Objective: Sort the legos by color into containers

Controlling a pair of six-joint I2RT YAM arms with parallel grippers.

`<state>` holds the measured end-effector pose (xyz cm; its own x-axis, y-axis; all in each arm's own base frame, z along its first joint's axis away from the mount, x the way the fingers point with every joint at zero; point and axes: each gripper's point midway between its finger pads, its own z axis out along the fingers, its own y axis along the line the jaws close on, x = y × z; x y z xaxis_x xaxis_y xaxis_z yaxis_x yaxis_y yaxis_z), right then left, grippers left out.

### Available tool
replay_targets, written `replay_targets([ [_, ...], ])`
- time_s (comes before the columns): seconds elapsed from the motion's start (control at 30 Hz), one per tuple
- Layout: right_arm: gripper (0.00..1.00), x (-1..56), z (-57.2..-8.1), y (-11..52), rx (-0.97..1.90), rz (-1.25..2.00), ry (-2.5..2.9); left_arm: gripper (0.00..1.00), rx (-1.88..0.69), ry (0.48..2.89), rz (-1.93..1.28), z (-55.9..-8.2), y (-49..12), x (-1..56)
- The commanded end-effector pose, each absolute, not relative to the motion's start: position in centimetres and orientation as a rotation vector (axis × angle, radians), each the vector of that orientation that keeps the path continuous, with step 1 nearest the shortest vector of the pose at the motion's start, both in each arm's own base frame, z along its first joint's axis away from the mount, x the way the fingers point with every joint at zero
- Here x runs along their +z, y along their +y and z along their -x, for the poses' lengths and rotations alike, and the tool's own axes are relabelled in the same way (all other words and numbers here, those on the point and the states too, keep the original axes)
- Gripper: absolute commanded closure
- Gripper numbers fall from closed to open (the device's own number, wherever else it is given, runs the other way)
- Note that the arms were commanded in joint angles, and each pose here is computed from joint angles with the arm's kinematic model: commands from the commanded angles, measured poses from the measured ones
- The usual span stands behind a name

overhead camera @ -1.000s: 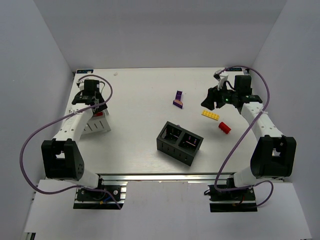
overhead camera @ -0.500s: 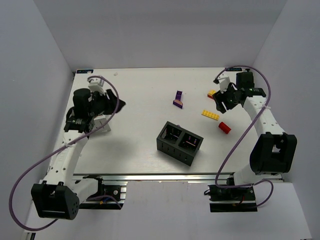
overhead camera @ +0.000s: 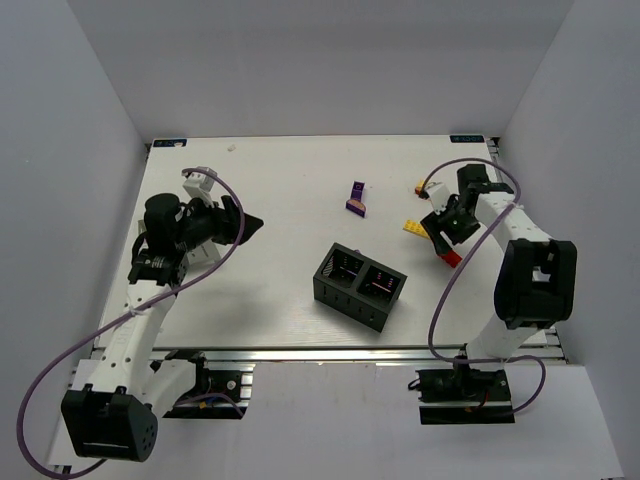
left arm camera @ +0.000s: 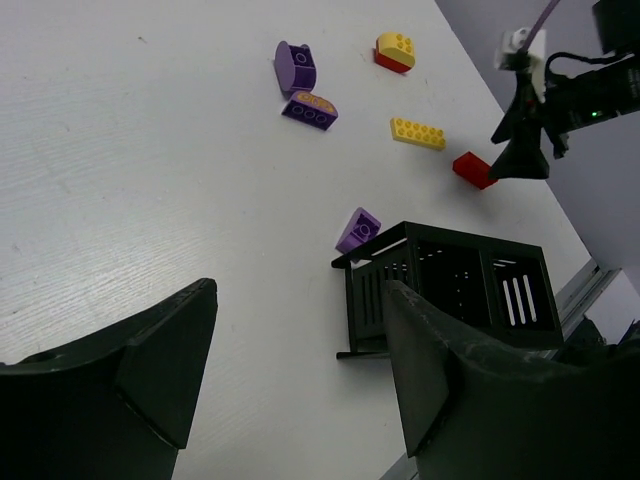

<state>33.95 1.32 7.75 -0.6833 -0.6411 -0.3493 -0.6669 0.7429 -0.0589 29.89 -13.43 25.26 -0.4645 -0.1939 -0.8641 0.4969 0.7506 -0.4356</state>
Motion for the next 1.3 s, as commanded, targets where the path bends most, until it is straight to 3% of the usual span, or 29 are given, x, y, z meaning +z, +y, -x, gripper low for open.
replay_targets([
  [0.0, 0.26, 5.8, -33.6, 0.8, 0.094, 1.047, 2.644, 0.22, -0.815, 1.878, -0.253, -29.6, -13.4, 25.3],
  [0.27, 0.44, 2.7, -32.9, 0.5, 0.115, 1.072, 2.720, 0.22, -0.796, 1.879, -0.235, -29.7, -13.2, 25.4],
  [0.3, 0.50, 2.6, -33.1, 0.4, 0.105, 1.071, 2.717, 0.22, -0.791, 1.877, -0.236, -29.7, -13.1, 25.5],
  [0.43, 0.96, 2.9, -33.4, 0.1, 0.076, 1.068, 2.705, 0.22, -0.783, 1.873, -0.230, -29.7, -13.0, 25.6],
  [0.47, 1.00, 3.2, -33.7, 0.0, 0.065, 1.065, 2.695, 0.22, -0.782, 1.871, -0.230, -29.7, -13.0, 25.6],
  [0.57, 1.00, 6.6, -35.2, 1.0, 0.073, 1.070, 2.614, 0.22, -0.796, 1.862, -0.245, -29.5, -13.2, 25.7],
  [0.63, 1.00, 13.2, -37.4, 3.7, 0.163, 1.070, 2.433, 0.22, -0.825, 1.832, -0.285, -28.9, -13.7, 26.4],
  [0.73, 1.00, 23.3, -40.7, 9.8, 0.286, 1.136, 2.116, 0.21, -0.822, 1.747, -0.322, -28.0, -13.8, 28.1],
  [0.83, 1.00, 29.7, -41.4, 17.5, 0.434, 1.233, 1.882, 0.20, -0.769, 1.646, -0.329, -27.2, -13.3, 29.9],
  [1.0, 1.00, 29.2, -39.2, 31.7, 0.773, 1.361, 1.720, 0.20, -0.675, 1.539, -0.310, -26.5, -12.1, 30.7],
  [1.27, 1.00, 32.2, -34.9, 45.2, 1.226, 1.339, 1.405, 0.16, -0.568, 1.283, -0.277, -24.5, -10.3, 33.3],
])
